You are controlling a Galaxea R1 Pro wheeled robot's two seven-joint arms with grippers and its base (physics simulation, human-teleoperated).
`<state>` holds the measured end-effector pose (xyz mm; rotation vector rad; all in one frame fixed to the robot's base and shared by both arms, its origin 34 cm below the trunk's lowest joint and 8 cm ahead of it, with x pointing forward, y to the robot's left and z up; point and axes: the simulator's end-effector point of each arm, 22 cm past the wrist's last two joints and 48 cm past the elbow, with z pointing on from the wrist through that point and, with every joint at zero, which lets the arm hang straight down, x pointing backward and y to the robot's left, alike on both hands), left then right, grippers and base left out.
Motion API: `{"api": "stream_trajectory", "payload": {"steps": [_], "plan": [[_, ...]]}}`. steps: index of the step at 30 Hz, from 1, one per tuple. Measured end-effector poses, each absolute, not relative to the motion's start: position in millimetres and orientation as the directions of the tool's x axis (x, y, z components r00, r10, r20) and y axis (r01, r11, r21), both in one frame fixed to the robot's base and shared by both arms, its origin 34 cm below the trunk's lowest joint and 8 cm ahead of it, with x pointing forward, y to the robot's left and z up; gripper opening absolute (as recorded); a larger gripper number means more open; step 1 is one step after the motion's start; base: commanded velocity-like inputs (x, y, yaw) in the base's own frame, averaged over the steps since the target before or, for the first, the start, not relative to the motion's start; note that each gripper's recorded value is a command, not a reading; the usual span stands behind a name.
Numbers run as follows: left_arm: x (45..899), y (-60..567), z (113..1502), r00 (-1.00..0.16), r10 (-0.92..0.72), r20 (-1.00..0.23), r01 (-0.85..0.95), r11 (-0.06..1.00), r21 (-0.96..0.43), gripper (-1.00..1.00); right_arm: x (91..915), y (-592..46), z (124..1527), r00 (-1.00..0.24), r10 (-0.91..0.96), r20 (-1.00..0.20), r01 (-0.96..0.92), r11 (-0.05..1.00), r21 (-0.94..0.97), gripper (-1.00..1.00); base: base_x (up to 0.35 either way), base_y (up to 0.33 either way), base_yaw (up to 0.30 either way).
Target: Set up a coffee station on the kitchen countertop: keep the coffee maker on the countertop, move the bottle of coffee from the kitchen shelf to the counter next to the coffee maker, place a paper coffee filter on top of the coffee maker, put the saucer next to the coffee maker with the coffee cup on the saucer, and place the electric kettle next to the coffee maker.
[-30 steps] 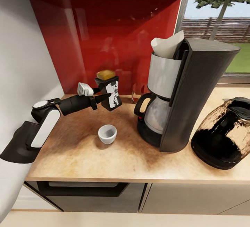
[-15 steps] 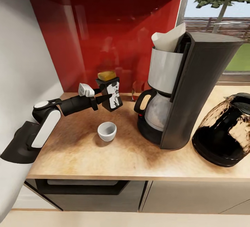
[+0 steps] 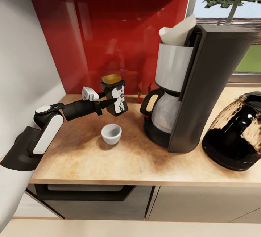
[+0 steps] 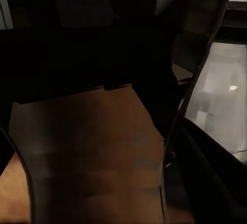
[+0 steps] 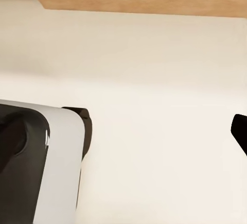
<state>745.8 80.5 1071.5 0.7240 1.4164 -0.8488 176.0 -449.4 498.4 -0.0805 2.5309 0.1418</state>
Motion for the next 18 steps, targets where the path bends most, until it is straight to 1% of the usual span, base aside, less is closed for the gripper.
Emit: {"api": "stream_trajectory", "payload": {"steps": [18], "plan": [[749.5, 80.6, 1061.5, -0.046, -0.07, -0.997, 0.845, 0.529, -0.076, -1.0, 172.5, -449.1, 496.0, -0.827, -0.026, -0.561, -0.09, 0.992, 0.086, 1.0, 0.011, 0.0, 0.0]]}}
